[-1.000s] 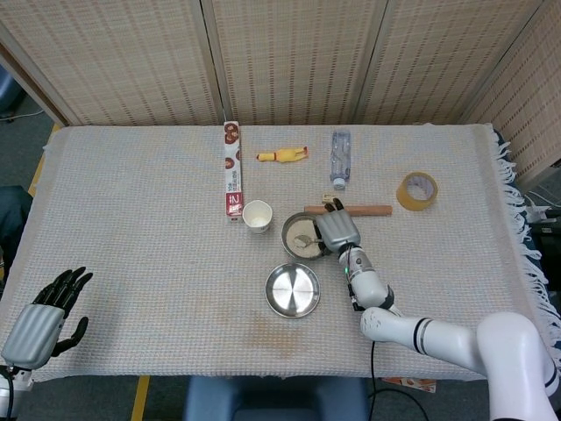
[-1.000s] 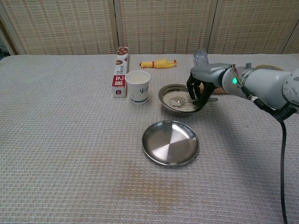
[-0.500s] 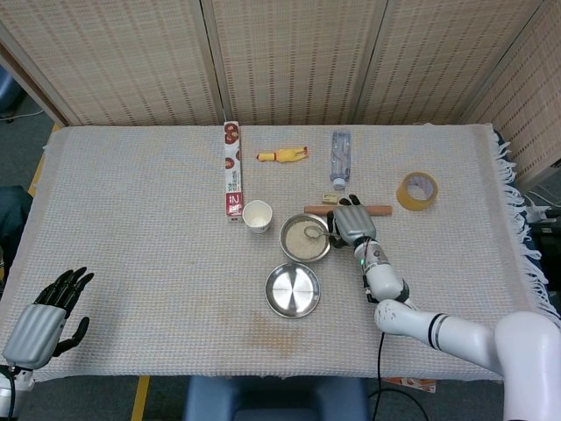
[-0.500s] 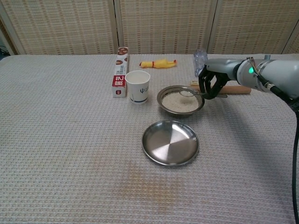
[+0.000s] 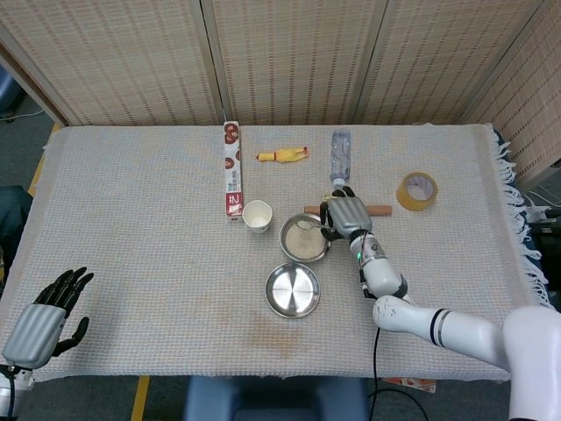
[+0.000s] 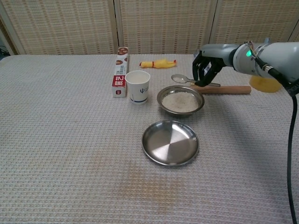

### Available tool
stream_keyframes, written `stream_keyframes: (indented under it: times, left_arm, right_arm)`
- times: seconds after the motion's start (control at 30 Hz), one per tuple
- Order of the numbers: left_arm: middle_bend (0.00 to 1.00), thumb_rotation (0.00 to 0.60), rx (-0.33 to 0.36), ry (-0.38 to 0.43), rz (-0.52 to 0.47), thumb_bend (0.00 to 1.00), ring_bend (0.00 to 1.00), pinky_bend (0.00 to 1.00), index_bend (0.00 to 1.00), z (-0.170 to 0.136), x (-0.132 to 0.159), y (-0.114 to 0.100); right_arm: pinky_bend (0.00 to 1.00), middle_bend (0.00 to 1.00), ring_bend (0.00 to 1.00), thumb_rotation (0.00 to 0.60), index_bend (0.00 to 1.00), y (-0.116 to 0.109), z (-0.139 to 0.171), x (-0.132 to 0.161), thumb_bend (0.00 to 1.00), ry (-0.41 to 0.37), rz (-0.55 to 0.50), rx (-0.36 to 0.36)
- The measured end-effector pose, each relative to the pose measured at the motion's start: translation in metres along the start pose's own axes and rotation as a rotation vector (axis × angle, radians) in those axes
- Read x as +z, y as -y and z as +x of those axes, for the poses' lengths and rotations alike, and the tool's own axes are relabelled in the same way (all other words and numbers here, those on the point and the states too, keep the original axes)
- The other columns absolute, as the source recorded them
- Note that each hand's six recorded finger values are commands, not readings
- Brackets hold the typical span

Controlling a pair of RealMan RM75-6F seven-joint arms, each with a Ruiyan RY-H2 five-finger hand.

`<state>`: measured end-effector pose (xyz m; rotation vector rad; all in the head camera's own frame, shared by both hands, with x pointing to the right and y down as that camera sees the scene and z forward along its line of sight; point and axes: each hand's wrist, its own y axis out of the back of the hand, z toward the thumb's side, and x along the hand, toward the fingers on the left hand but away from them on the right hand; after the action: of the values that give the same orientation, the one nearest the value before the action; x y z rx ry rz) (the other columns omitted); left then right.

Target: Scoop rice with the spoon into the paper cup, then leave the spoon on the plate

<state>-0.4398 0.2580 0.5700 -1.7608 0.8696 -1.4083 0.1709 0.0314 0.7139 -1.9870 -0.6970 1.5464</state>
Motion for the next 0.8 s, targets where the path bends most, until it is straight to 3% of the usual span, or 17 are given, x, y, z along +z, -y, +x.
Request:
stream_keyframes:
  times: [0.47,0.6,0.8]
  left_arm:
    - [0.00,0.600,-0.014,-0.007,-0.016,0.48,0.00,0.20,0.00,0.002,-0.003,0.000]
    - [0.00,0.600,-0.016,-0.013,-0.025,0.48,0.00,0.20,0.00,0.003,-0.006,-0.001]
    - [0.00,0.600,-0.011,-0.015,-0.040,0.48,0.00,0.20,0.00,0.002,-0.010,-0.005]
  right_arm:
    - [0.03,0.58,0.12,0.600,0.94,-0.030,-0.014,0.057,0.33,-0.025,-0.106,0.000]
    - [0.03,0.58,0.12,0.600,0.94,-0.033,-0.022,0.073,0.33,-0.014,-0.068,-0.007]
    - [0.03,0.58,0.12,0.600,0.94,-0.031,-0.030,0.096,0.33,0.006,0.067,-0.047]
